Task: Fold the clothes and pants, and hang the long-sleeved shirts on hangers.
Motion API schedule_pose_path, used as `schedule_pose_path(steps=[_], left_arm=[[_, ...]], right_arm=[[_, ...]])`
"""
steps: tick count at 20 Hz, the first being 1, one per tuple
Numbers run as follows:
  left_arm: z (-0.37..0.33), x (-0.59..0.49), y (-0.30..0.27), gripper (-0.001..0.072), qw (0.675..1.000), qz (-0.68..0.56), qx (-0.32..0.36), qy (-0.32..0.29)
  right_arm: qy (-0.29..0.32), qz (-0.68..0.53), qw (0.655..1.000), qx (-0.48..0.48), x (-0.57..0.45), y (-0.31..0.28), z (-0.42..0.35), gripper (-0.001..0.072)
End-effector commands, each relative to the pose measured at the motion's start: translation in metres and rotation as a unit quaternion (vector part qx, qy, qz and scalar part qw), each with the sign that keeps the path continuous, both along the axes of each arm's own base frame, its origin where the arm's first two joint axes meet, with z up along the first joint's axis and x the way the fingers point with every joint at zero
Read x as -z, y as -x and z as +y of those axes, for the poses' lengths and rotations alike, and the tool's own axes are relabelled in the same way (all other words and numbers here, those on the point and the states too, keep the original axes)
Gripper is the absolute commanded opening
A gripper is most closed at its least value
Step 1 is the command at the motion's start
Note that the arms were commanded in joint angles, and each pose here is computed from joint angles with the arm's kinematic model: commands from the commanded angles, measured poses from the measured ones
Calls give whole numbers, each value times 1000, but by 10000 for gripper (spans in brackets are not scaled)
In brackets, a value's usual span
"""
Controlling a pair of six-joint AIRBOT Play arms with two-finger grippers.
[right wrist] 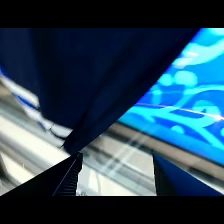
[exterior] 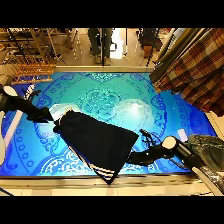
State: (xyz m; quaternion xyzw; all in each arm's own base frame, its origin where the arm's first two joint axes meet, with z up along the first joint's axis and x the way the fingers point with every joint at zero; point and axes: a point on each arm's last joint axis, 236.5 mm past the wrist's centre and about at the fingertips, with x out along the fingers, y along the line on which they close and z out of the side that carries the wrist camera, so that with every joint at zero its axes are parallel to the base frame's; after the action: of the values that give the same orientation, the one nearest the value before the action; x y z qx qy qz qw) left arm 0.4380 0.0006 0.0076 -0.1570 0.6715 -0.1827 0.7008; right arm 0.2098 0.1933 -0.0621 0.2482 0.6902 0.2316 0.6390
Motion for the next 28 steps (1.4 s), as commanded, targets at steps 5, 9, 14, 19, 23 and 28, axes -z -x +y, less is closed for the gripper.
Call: schedule_pose_path(steps=[5, 9, 14, 19, 23, 28], left_arm=[[-83, -54, -16, 340, 986, -116, 93, 73], [-130, -54, -14, 267, 973, -147, 163, 72], [-179, -25, 18, 11, 960, -118, 238, 85], [-205, 57, 56, 14, 966, -57, 240, 72], [-218, 107, 61, 14, 975, -16, 216, 39], [-234, 89, 54, 14, 976, -31, 212, 41]], right_arm=[[-79, -34, 988, 128, 36, -52, 10, 542], [-85, -18, 993, 85, 55, -57, 45, 531], [8, -64, 998, 12, 39, -95, 31, 10], [301, -75, 951, 14, 6, -119, -152, 9], [243, -183, 952, 28, -80, -160, -121, 9], [130, -286, 949, -32, -139, -179, 42, 8]])
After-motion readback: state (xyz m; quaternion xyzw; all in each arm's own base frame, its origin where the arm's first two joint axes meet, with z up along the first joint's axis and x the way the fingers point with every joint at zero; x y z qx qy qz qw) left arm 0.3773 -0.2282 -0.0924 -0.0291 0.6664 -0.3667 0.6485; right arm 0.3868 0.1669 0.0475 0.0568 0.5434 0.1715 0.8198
